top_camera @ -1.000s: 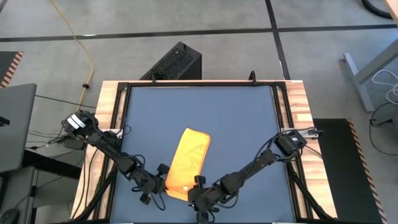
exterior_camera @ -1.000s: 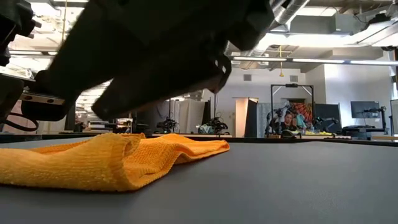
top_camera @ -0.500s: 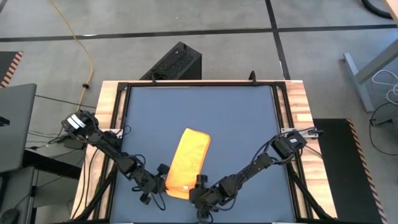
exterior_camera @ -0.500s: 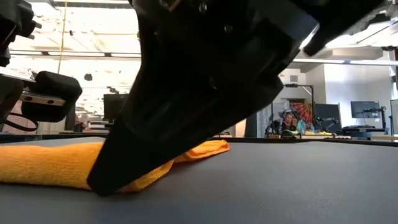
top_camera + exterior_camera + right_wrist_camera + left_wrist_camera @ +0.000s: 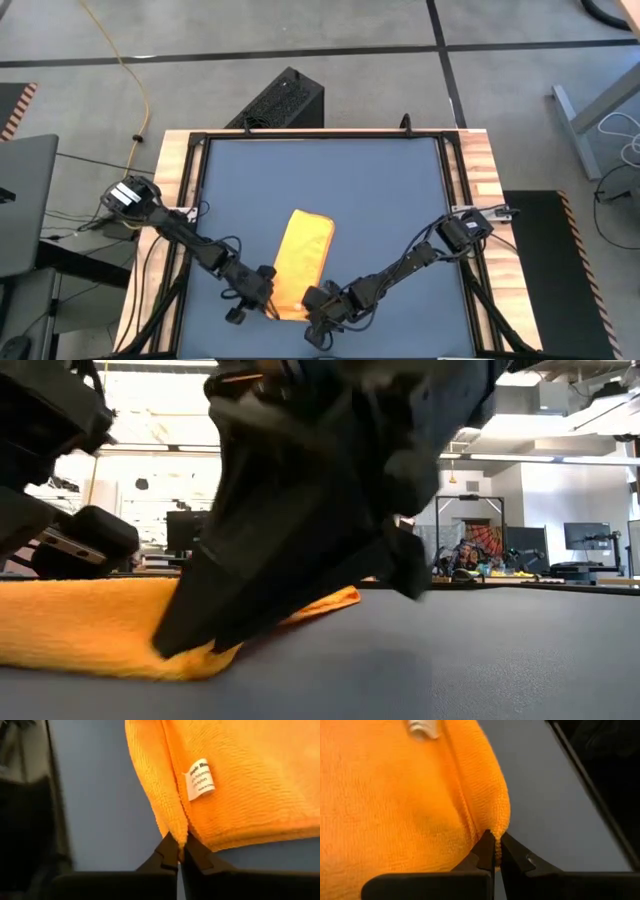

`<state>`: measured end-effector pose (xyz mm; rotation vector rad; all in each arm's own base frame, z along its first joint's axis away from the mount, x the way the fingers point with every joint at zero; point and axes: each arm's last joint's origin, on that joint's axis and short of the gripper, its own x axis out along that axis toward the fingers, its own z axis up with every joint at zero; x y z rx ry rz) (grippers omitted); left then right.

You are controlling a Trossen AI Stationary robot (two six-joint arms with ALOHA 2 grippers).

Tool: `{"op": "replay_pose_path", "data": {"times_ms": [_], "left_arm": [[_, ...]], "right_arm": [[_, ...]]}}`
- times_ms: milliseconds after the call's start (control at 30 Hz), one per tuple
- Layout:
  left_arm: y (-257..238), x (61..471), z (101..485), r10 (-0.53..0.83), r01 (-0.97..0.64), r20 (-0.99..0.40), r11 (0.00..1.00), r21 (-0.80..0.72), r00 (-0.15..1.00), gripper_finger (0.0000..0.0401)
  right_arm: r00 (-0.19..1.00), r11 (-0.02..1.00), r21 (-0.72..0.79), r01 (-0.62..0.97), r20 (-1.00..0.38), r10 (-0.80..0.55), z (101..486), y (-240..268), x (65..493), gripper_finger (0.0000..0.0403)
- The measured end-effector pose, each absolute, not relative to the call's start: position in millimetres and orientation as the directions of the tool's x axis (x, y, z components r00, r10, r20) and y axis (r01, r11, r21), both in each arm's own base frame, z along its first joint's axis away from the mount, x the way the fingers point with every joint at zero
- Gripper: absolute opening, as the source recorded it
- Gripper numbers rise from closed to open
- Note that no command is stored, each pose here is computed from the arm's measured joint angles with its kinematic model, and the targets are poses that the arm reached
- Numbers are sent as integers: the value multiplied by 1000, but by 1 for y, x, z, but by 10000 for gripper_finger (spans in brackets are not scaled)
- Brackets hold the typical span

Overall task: Roll towel
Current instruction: Roll the orange microfiber towel

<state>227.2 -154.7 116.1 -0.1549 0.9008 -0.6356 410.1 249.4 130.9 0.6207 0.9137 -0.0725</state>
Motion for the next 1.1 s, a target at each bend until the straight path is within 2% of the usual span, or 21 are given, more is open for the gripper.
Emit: {"op": "replay_pose_path", "data": {"times_ms": [100,200,367,567,767,967,1100], "left_arm": [[-150,229,116,-594,421,-678,798,-431,432,0],[-147,231,116,-615,382,-671,787,-485,414,0],[-141,232,115,-621,312,-680,783,-538,389,6],[-138,230,111,-568,267,-726,823,-501,388,46],[-133,231,115,-590,316,-713,807,-499,379,79],[-128,223,132,-593,374,-713,800,-469,374,83],[-131,215,149,-576,451,-697,804,-388,427,84]], "right_arm": [[626,719,580,383,-735,260,132,256,410,39],[646,642,649,408,-702,300,134,262,411,37],[639,593,660,461,-711,294,134,262,409,21],[628,530,639,558,-742,234,131,259,407,29],[627,510,635,580,-748,217,130,258,407,25],[623,498,631,595,-753,210,130,255,408,29],[624,497,632,595,-753,210,130,255,408,27]]}}
